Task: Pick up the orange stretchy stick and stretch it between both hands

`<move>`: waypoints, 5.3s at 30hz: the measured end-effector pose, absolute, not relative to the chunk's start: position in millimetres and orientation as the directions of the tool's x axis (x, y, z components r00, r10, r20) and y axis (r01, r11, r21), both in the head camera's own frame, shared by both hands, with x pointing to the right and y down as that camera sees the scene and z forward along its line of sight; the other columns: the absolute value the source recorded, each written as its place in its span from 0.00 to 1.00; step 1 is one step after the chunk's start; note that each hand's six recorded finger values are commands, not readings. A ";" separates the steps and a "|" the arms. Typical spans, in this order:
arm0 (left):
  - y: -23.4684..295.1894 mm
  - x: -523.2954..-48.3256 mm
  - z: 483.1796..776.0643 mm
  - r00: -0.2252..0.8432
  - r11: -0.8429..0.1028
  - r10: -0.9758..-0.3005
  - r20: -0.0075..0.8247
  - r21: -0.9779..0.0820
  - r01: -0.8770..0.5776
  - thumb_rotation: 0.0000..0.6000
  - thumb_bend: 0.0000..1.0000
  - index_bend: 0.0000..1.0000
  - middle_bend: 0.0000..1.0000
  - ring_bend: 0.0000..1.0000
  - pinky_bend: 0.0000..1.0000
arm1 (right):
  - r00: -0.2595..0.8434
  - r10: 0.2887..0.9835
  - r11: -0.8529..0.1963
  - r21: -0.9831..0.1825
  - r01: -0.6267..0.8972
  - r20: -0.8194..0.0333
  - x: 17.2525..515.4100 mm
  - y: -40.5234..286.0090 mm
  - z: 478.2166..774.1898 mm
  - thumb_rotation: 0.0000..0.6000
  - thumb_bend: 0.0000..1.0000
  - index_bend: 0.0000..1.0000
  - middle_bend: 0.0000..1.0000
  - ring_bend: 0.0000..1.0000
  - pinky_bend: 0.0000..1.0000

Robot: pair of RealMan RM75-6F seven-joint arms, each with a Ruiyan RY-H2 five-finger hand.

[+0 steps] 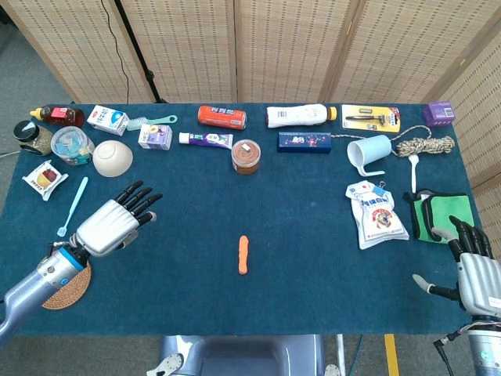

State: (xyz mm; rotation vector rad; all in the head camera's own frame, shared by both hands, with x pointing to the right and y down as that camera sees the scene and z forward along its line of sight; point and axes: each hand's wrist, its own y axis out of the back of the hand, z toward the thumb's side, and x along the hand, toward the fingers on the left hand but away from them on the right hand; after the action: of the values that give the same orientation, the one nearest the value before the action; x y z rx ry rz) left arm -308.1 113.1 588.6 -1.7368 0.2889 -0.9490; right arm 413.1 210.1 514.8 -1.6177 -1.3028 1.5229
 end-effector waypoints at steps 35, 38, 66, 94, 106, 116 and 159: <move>118.2 -145.6 667.4 0.834 -0.389 -0.362 0.418 -0.880 0.272 1.00 0.35 0.39 0.12 0.03 0.00 | -0.173 0.894 -0.364 -0.896 0.256 -0.413 431.3 212.6 514.3 1.00 0.08 0.19 0.06 0.02 0.00; 120.7 -135.6 673.4 0.836 -0.389 -0.351 0.422 -0.878 0.280 1.00 0.35 0.39 0.12 0.03 0.00 | -0.177 0.893 -0.364 -0.895 0.257 -0.414 433.2 213.5 514.4 1.00 0.08 0.19 0.06 0.02 0.00; 126.9 -83.4 702.0 0.829 -0.372 -0.313 0.463 -0.863 0.342 1.00 0.35 0.40 0.12 0.03 0.00 | -0.208 0.887 -0.356 -0.897 0.260 -0.413 452.8 219.0 512.7 1.00 0.08 0.18 0.06 0.02 0.00; 127.0 -81.2 718.1 0.807 -0.376 -0.313 0.500 -0.846 0.379 1.00 0.35 0.50 0.12 0.03 0.00 | -0.233 0.882 -0.349 -0.901 0.258 -0.409 459.8 220.5 511.7 1.00 0.08 0.18 0.06 0.02 0.00; 128.2 -82.7 721.7 0.800 -0.374 -0.313 0.512 -0.841 0.392 1.00 0.35 0.57 0.16 0.05 0.00 | -0.233 0.881 -0.352 -0.900 0.257 -0.411 458.7 221.0 512.1 1.00 0.08 0.18 0.06 0.02 0.00; 119.2 -83.1 714.5 0.804 -0.381 -0.346 0.483 -0.856 0.350 1.00 0.40 0.65 0.22 0.08 0.00 | -0.227 0.882 -0.354 -0.899 0.259 -0.413 457.3 219.7 513.2 1.00 0.08 0.18 0.06 0.02 0.00; 26.5 -168.1 574.3 0.798 -0.127 -0.560 0.224 -0.975 0.184 1.00 0.52 0.84 0.34 0.16 0.00 | 0.176 0.855 -0.483 -0.623 0.615 -0.489 346.2 153.8 545.3 1.00 0.08 0.35 0.14 0.03 0.00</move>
State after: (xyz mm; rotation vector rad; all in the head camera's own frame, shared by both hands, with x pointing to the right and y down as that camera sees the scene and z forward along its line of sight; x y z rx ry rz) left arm -168.1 26.5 574.3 -1.5773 0.3084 -0.6548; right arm 346.2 153.8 545.3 -2.1721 -1.4068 1.2031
